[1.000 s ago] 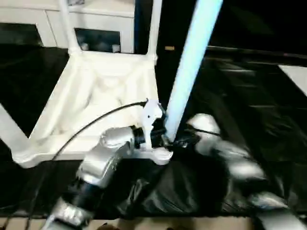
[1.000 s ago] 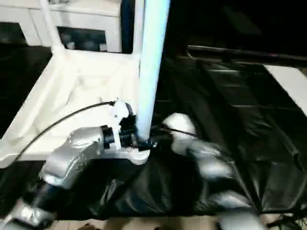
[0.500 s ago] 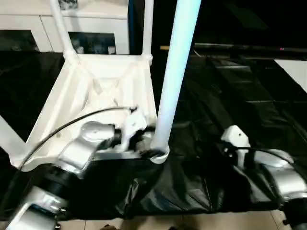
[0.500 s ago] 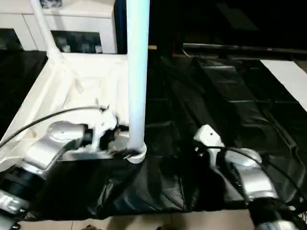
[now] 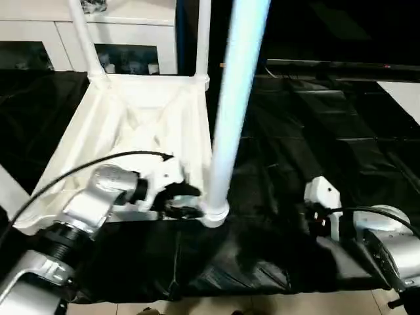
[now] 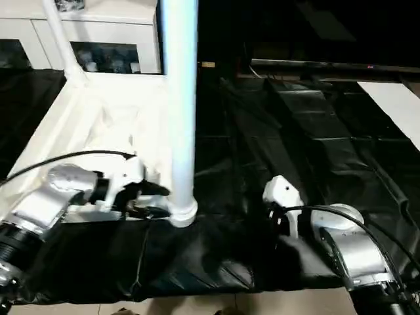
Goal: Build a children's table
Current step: Rotate table base, then rotate leg to tighten
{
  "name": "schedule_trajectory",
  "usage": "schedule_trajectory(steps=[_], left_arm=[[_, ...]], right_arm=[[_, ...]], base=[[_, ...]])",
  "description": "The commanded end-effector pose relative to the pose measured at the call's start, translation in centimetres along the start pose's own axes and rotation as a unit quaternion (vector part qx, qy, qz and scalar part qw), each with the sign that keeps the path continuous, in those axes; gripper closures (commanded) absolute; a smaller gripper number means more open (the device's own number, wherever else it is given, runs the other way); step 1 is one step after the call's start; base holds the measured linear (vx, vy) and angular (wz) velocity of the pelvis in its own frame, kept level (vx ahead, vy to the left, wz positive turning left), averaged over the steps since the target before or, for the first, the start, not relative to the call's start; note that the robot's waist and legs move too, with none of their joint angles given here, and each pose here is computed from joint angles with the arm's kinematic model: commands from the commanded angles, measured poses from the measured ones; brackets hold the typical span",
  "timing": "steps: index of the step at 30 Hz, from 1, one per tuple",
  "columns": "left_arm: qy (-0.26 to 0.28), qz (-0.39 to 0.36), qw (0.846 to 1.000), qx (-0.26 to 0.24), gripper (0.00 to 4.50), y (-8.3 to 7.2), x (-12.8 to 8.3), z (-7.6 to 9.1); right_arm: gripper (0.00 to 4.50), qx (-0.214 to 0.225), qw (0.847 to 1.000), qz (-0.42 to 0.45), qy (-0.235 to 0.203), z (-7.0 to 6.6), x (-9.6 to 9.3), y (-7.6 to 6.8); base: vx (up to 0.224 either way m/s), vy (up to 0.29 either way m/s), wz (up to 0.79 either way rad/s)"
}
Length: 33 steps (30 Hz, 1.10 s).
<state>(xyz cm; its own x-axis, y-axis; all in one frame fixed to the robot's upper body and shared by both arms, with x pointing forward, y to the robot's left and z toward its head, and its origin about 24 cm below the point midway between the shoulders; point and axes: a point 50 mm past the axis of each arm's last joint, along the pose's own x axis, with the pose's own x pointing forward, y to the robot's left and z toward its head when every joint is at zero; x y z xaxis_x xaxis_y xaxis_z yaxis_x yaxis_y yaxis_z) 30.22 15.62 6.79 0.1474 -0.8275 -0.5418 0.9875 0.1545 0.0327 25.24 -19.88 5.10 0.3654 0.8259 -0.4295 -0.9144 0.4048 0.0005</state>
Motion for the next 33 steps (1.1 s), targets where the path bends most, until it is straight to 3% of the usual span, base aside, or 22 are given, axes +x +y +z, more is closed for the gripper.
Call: schedule_trajectory(steps=[1, 9, 13, 14, 18, 27, 28, 31, 33], left_arm=[[0.018, -0.004, 1.000, -0.009, 2.17, 0.2, -0.6, -0.5], [0.009, 0.009, 1.000, 0.013, 2.85, -0.1, -2.0, -0.3], [0.000, 0.021, 1.000, 0.013, 2.94, 0.0, -2.6, -0.4], [-0.006, 0.026, 1.000, 0.008, 2.66, 0.0, -2.7, -0.3], [-0.011, 0.002, 1.000, -0.023, 2.45, -0.6, -3.6, -0.5], [0.036, 0.011, 0.999, -0.011, 1.88, -0.4, -2.7, -2.3], [0.037, 0.015, 0.999, -0.011, 2.17, -0.3, -2.7, -2.3], [0.030, 0.021, 0.999, -0.018, 2.27, 0.2, -2.5, -2.4], [0.023, 0.017, 0.999, -0.027, 2.60, 0.3, -2.5, -2.2]], right_arm=[[0.00, -0.006, 1.000, 0.007, 0.004, 0.4, -0.3, 0.0], [0.00, -0.010, 1.000, 0.002, 0.012, 0.9, -0.8, -0.1], [0.00, -0.010, 1.000, 0.000, 0.013, 0.9, -1.0, -0.2], [0.00, -0.010, 1.000, 0.000, 0.013, 0.9, -1.0, -0.2], [0.00, -0.010, 1.000, 0.000, 0.015, 0.9, -1.1, -0.3], [0.00, -0.014, 1.000, 0.007, 0.013, 1.2, -0.7, -0.3], [0.00, -0.015, 1.000, 0.007, 0.013, 1.2, -0.7, -0.3], [0.00, -0.017, 1.000, 0.008, 0.011, 1.3, -0.5, -0.4], [0.00, -0.017, 1.000, 0.008, 0.011, 1.4, -0.5, -0.4]], base=[[0.000, 0.000, 0.00], [0.000, 0.000, 0.00], [0.000, 0.000, 0.00], [0.000, 0.000, 0.00], [0.000, 0.000, 0.00], [0.000, 0.000, 0.00], [0.000, 0.000, 0.00], [0.000, 0.000, 0.00], [0.000, 0.000, 0.00]])
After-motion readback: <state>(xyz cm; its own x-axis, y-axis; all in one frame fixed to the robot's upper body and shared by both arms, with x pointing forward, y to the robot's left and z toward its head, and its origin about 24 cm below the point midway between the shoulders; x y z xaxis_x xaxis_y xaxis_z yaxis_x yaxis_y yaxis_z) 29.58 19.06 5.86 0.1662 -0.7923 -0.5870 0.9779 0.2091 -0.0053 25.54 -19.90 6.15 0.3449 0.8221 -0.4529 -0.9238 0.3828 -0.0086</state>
